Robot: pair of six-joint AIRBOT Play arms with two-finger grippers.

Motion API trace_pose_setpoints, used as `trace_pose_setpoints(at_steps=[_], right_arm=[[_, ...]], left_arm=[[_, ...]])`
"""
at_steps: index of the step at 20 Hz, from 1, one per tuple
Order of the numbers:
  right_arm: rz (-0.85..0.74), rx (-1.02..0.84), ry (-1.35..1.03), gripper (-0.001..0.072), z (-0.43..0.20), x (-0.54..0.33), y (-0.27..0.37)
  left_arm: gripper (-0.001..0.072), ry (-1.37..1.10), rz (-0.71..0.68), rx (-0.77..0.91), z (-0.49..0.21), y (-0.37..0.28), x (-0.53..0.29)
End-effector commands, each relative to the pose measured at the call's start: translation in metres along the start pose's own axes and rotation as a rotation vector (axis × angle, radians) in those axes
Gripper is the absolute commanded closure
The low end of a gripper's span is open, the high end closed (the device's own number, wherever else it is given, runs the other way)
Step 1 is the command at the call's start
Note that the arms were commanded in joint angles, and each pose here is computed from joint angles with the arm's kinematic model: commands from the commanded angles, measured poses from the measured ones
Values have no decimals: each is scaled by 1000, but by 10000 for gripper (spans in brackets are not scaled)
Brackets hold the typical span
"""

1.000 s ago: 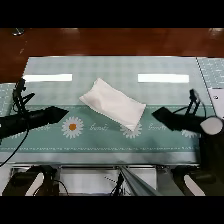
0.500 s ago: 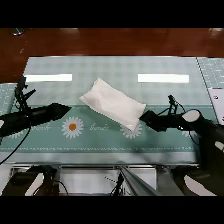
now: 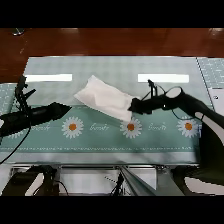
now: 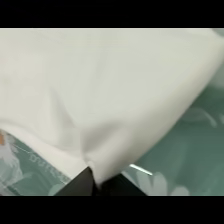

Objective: Fold the shirts.

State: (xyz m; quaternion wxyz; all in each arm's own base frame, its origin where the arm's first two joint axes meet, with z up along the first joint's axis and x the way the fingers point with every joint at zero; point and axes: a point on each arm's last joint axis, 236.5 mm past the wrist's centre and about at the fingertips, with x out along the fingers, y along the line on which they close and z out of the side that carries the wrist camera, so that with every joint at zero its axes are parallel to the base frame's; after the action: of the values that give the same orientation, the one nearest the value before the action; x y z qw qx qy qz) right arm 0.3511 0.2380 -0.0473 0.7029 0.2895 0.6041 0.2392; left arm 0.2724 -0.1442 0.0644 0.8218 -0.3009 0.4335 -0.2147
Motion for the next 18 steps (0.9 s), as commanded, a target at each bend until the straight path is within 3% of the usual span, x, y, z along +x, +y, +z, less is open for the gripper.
trace_pose_setpoints(at_steps=[1, 5, 8, 12, 18], right_arm=[[-26, -216, -32, 687, 51, -49, 55], [-127, -374, -168, 687, 104, -144, 107], [-196, -383, -244, 687, 121, -214, 113], [-310, -240, -374, 687, 124, -310, 77], [-458, 112, -480, 687, 61, -432, -8]], left_arm=[[689, 0, 0, 1, 0, 0, 0], [689, 0, 0, 0, 0, 0, 0], [689, 2, 0, 0, 0, 0, 0], [689, 2, 0, 0, 0, 0, 0], [689, 0, 0, 0, 0, 0, 0]])
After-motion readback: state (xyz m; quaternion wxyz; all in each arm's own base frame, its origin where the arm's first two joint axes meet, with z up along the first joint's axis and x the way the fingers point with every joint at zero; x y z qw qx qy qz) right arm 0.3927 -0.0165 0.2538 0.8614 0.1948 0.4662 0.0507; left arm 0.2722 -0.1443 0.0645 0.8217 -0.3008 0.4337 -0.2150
